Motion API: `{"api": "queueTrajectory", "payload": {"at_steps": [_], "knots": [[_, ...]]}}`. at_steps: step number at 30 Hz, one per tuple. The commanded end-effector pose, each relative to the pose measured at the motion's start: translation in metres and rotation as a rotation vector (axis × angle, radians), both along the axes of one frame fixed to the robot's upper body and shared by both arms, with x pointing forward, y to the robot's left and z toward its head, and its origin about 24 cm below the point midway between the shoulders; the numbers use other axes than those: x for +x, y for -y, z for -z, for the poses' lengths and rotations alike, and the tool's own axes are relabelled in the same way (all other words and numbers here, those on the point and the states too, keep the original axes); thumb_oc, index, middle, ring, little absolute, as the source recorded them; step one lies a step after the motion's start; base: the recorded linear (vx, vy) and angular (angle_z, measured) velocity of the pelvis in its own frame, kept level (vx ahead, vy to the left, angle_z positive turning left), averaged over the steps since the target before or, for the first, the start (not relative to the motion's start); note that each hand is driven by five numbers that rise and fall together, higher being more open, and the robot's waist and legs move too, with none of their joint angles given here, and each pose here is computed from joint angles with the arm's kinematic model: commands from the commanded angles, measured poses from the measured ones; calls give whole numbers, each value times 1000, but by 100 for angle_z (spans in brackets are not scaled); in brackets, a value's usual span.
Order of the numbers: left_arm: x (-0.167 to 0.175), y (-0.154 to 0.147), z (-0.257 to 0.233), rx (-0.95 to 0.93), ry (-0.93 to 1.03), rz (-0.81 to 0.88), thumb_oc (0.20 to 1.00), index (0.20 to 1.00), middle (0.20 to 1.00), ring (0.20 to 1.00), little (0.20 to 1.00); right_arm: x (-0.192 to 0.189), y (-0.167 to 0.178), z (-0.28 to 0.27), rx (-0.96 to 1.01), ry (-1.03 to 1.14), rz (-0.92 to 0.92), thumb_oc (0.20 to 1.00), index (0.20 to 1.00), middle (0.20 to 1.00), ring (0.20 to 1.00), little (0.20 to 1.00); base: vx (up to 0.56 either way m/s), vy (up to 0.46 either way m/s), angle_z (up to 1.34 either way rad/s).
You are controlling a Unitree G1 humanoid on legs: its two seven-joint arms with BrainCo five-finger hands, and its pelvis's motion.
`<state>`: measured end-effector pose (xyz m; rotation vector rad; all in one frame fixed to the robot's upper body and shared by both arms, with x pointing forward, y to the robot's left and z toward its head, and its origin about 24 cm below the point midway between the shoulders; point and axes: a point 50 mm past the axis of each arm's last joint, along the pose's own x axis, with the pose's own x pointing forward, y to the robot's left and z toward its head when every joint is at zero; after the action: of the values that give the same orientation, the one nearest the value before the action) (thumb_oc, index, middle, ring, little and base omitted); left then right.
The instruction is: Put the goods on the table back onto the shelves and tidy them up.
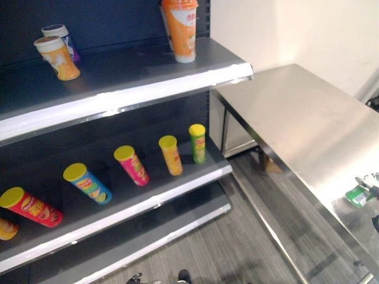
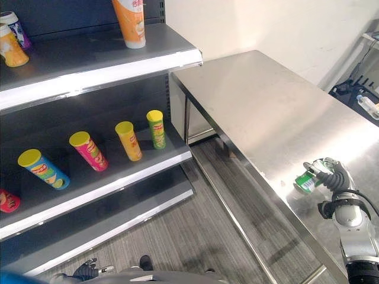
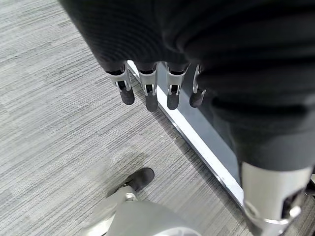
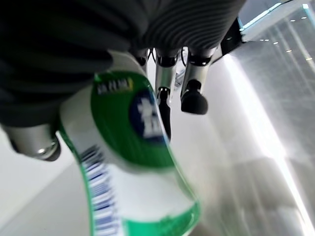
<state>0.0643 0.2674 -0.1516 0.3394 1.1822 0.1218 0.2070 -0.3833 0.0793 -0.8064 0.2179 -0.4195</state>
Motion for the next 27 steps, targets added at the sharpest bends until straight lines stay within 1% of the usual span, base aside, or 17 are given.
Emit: {"api": "queueTrajectory", "payload": {"at_steps": [1,2,4,5,6,7,10,12,16,21,24,27], "knots": [[14,-9,-6,26,51,-13,1000,1000,1000,1000,1000,11,-4,-71,-137,269,-81,200,200,200,200,200,-34,-83,11],[14,-9,-6,26,51,-12,1000,1000,1000,1000,1000,11,-4,-71,-137,269,-81,200,200,200,200,200,-39,-77,16],[13,-9,-6,16,61,-26,1000,1000,1000,1000,1000,15,-16,-97,-157,391,-146,200,200,200,200,200,-56,-106,17],[13,-9,-6,16,61,-26,1000,1000,1000,1000,1000,15,-16,-97,-157,391,-146,200,200,200,200,200,-93,-125,17],[16,-10,-8,13,84,-54,1000,1000,1000,1000,1000,17,-26,-118,-186,470,-200,200,200,200,200,200,-99,-67,19],[17,-10,-9,11,96,-63,1000,1000,1000,1000,1000,18,-28,-127,-199,503,-219,200,200,200,200,200,-100,-69,37],[17,-9,-8,8,97,-70,1000,1000,1000,1000,1000,21,-34,-140,-220,558,-244,200,200,200,200,200,-44,25,41],[15,-10,-8,16,93,-75,1000,1000,1000,1000,1000,22,-42,-159,-237,641,-282,200,200,200,200,200,31,122,43],[19,-11,-9,26,98,-61,1000,1000,1000,1000,1000,21,-47,-175,-270,696,-307,200,200,200,200,200,4,171,48],[31,-7,-10,31,105,21,1000,1000,1000,1000,1000,17,-52,-201,-337,774,-315,200,200,200,200,200,59,396,78],[37,-10,-13,46,115,40,1000,1000,1000,1000,1000,18,-54,-206,-351,786,-318,200,200,200,200,200,55,301,42],[40,-18,-16,77,117,56,1000,1000,1000,1000,1000,22,-66,-211,-356,813,-364,200,200,200,200,200,81,336,26]]}}
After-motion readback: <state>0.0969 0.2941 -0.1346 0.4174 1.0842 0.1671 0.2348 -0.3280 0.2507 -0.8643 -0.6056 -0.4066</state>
